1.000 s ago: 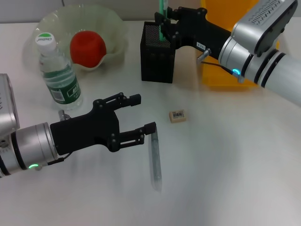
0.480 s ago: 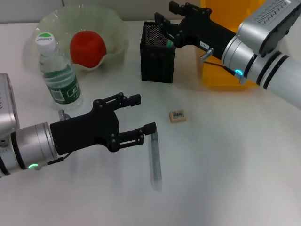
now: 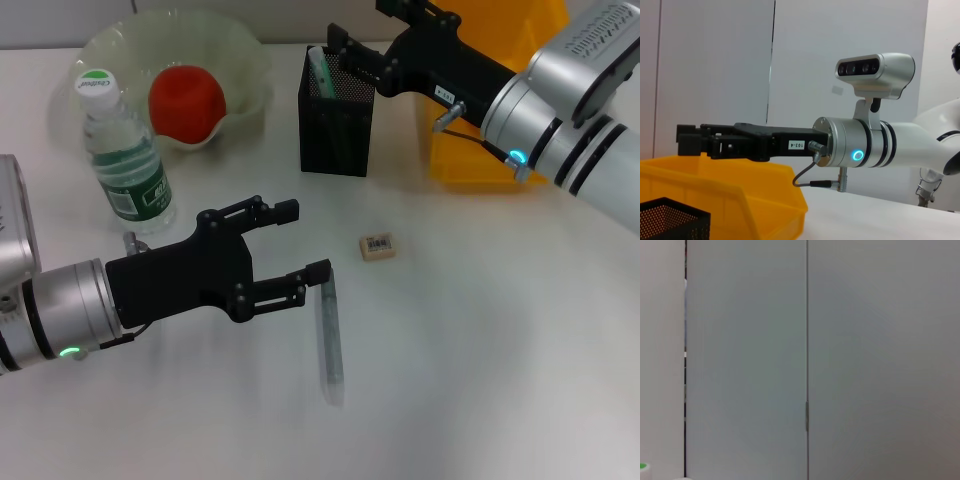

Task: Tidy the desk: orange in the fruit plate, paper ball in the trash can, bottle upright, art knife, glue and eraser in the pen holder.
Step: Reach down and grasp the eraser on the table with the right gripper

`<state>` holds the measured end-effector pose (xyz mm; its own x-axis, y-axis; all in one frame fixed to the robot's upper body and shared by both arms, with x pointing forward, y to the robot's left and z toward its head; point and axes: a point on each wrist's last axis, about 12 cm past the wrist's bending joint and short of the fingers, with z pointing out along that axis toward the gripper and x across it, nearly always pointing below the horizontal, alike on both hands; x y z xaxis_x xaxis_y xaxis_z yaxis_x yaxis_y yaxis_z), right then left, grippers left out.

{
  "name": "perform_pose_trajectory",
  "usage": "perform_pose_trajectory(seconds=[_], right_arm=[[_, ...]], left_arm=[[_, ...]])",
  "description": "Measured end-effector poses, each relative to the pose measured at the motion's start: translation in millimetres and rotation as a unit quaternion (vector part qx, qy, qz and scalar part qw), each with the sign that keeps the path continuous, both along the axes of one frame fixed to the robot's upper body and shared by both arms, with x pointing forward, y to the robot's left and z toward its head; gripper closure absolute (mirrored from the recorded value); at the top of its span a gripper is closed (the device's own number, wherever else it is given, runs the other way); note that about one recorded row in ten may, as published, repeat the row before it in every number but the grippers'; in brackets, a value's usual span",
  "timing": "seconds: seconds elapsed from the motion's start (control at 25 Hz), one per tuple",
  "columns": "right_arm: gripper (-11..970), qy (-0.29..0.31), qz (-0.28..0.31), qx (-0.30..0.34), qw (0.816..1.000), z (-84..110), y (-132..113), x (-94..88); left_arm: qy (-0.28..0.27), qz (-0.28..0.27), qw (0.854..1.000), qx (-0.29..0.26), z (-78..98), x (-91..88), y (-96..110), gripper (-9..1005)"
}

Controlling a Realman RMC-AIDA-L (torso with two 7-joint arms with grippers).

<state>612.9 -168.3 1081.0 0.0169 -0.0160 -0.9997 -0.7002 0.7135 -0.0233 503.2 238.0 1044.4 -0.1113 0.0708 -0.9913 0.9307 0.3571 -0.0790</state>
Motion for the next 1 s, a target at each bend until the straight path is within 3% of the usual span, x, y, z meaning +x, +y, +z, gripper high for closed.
perform_pose_trajectory(seconds=[0.44, 0.56, 0.72, 0.76, 1.0], right_arm=[[199, -0.002, 0.001, 0.071, 0.997, 6.0, -19, -8.8], [199, 0.006, 0.059, 0.105, 0.993, 15.2, -39, -20.1], [200, 0.023, 0.119, 0.103, 0.987, 22.0, -48, -29.8], [200, 0.035, 0.154, 0.084, 0.984, 28.3, -55, -33.5], [200, 0.083, 0.213, 0.022, 0.973, 43.4, -69, -41.2]], left_arm=[[0.001, 0.001, 1.000, 0.004, -0.7, -1.2, 3, 211], [0.002, 0.002, 1.000, 0.005, -0.7, -1.4, 5, 211], [0.003, -0.001, 1.000, 0.007, 0.0, -2.1, 8, 211], [0.003, -0.003, 1.000, 0.010, 0.1, -2.6, 10, 211], [0.007, -0.003, 1.000, 0.018, -1.2, -6.4, 18, 211]])
